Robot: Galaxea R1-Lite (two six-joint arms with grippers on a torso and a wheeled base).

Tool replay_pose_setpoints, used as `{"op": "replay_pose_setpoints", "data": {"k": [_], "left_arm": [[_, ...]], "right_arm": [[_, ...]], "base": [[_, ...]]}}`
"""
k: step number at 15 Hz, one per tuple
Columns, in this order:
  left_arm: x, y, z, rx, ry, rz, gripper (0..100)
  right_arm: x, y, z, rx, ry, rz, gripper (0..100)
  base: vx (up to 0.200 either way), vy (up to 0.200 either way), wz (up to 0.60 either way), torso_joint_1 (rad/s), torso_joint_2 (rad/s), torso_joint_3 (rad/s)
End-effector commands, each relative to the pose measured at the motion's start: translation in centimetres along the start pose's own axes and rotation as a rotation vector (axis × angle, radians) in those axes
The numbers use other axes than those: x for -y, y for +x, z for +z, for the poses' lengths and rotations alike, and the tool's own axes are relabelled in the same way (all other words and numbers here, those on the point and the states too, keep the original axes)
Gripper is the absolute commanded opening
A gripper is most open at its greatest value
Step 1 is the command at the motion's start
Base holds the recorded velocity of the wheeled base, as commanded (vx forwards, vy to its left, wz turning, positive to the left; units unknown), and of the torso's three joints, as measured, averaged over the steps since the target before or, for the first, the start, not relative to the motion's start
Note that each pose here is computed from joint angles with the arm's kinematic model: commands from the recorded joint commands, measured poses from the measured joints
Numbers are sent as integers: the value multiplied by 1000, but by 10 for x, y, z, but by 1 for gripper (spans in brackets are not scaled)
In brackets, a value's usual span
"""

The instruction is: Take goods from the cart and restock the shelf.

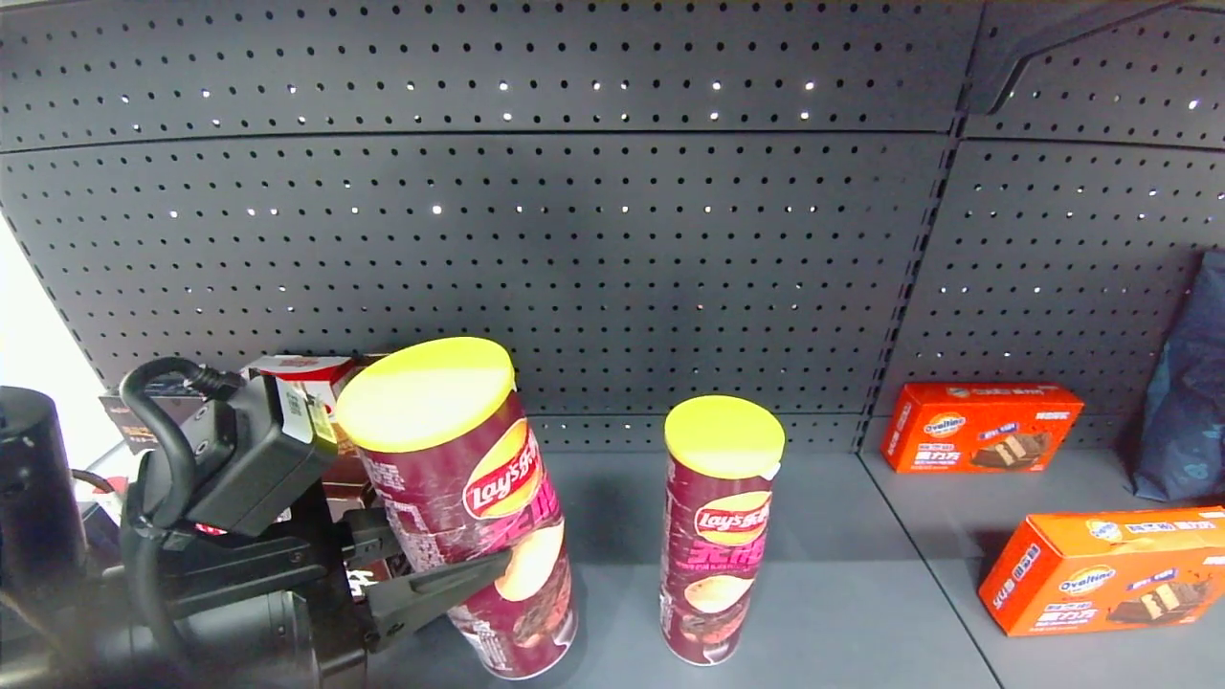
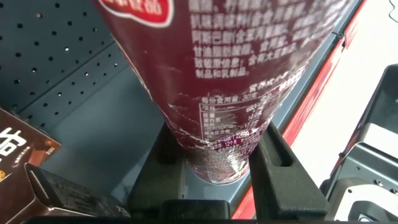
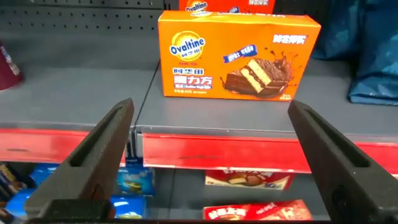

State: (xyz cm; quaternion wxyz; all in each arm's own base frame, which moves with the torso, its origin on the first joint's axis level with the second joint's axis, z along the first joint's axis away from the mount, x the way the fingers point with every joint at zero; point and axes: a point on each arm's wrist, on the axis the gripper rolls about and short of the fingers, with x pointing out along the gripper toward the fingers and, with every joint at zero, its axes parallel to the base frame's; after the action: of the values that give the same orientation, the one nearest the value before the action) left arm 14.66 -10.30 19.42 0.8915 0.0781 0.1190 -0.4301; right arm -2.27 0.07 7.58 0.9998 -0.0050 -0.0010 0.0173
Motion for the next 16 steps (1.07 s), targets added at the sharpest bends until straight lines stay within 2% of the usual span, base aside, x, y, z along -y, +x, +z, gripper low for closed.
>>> {"op": "replay_pose_setpoints", "data": {"k": [1,5,8,10,14,15,16], "left_arm": [[0,0,-4,-15,-6,2,0],[-7,-1,4,14,-1,36,0],[-24,8,23,44,0,102,0],[-35,19,36,61,5,115,0],[-45,41,43,60,32,27,0],[-49,48,47,42,25,-6,0],[-53,53,48,3,2,-46,0]], "right_arm": [[0,0,0,1,10,1,100],[0,0,0,1,10,1,100],[0,0,0,1,10,1,100],[0,0,0,1,10,1,100],[0,0,0,1,10,1,100],[0,0,0,1,10,1,100],[0,0,0,1,10,1,100]], "base": [[0,0,0,0,0,0],[0,0,0,0,0,0],[0,0,0,0,0,0],[0,0,0,0,0,0],[0,0,0,0,0,0],[0,0,0,0,0,0],[0,0,0,0,0,0]]}}
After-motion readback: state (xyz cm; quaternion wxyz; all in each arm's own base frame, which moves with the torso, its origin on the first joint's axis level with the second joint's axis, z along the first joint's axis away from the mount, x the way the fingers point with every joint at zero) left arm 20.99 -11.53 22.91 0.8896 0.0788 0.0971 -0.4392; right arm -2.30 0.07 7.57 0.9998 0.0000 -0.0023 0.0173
